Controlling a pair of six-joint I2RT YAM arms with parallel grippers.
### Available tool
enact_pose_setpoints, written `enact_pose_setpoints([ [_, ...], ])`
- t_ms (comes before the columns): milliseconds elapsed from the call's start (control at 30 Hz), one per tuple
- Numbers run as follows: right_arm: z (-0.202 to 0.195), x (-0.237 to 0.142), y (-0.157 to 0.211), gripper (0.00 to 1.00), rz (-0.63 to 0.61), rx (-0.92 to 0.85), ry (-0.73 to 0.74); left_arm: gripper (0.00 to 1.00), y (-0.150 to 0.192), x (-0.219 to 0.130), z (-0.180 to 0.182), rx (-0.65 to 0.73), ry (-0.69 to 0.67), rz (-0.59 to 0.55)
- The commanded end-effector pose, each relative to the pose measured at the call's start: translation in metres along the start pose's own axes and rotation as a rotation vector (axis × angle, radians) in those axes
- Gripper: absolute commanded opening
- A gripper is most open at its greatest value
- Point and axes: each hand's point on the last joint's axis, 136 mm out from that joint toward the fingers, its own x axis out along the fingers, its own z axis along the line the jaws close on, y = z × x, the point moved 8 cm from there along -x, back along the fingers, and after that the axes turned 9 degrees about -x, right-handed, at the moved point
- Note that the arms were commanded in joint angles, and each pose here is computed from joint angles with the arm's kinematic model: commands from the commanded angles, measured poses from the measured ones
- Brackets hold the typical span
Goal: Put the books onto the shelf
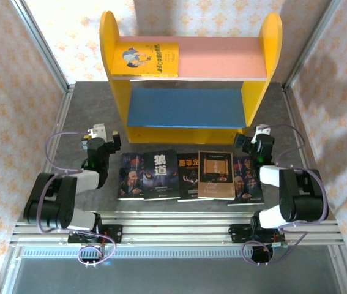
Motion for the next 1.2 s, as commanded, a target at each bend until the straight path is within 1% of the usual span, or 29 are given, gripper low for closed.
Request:
enact_pose_setpoints([
  [0,-0.006,-0.014,-0.023,0.99,-0.057,0.016,0.053,1.0,-0.03,-0.015,0.003,0.015,-0.109,-0.032],
  [100,-0.005,-0.033,-0.039,0.99,-0.119,0.041,0.068,1.0,-0.055,-0.036,0.005,-0.062,-0.18,-0.029],
  [167,0.003,-0.045,-0.058,0.99,-0.114,0.031,0.062,0.99,-0.07,-0.051,0.007,-0.121,-0.203,0.006],
  [233,0.009,-0.057,-0.071,0.99,-0.086,0.028,0.085,0.99,-0.084,-0.066,0.008,-0.149,-0.219,0.025],
  [267,0.015,-0.064,-0.077,1.0,-0.087,0.022,0.059,0.99,-0.09,-0.073,0.007,-0.155,-0.216,0.025],
  [333,0.026,-0.08,-0.085,1.0,-0.106,0.02,0.044,0.99,-0.097,-0.087,0.004,-0.186,-0.187,0.017],
  [400,0.035,-0.096,-0.088,0.99,-0.105,0.028,0.012,0.99,-0.1,-0.098,0.0,-0.235,-0.117,0.04],
  [467,0.044,-0.108,-0.088,0.99,-0.059,0.05,-0.033,0.99,-0.098,-0.108,-0.004,-0.303,-0.044,0.067],
  [533,0.054,-0.115,-0.083,0.99,0.014,0.044,-0.09,0.99,-0.095,-0.116,-0.007,-0.345,0.008,0.093],
  [667,0.081,-0.121,-0.063,0.95,0.156,0.012,-0.183,0.99,-0.085,-0.127,-0.007,-0.391,0.039,0.164],
  [767,0.105,-0.12,-0.044,0.93,0.256,0.024,-0.255,0.99,-0.073,-0.132,-0.01,-0.394,0.055,0.25],
  [833,0.126,-0.117,-0.029,0.9,0.324,0.037,-0.309,0.99,-0.063,-0.134,-0.011,-0.388,0.045,0.328],
  [933,0.158,-0.113,-0.013,0.86,0.399,0.021,-0.371,0.95,-0.051,-0.138,-0.016,-0.346,0.031,0.435],
  [967,0.167,-0.114,-0.011,0.84,0.404,0.009,-0.39,0.95,-0.048,-0.139,-0.018,-0.329,0.031,0.462],
  [1167,0.231,-0.105,0.017,0.74,0.543,-0.081,-0.487,0.95,-0.025,-0.152,-0.037,-0.239,0.049,0.601],
])
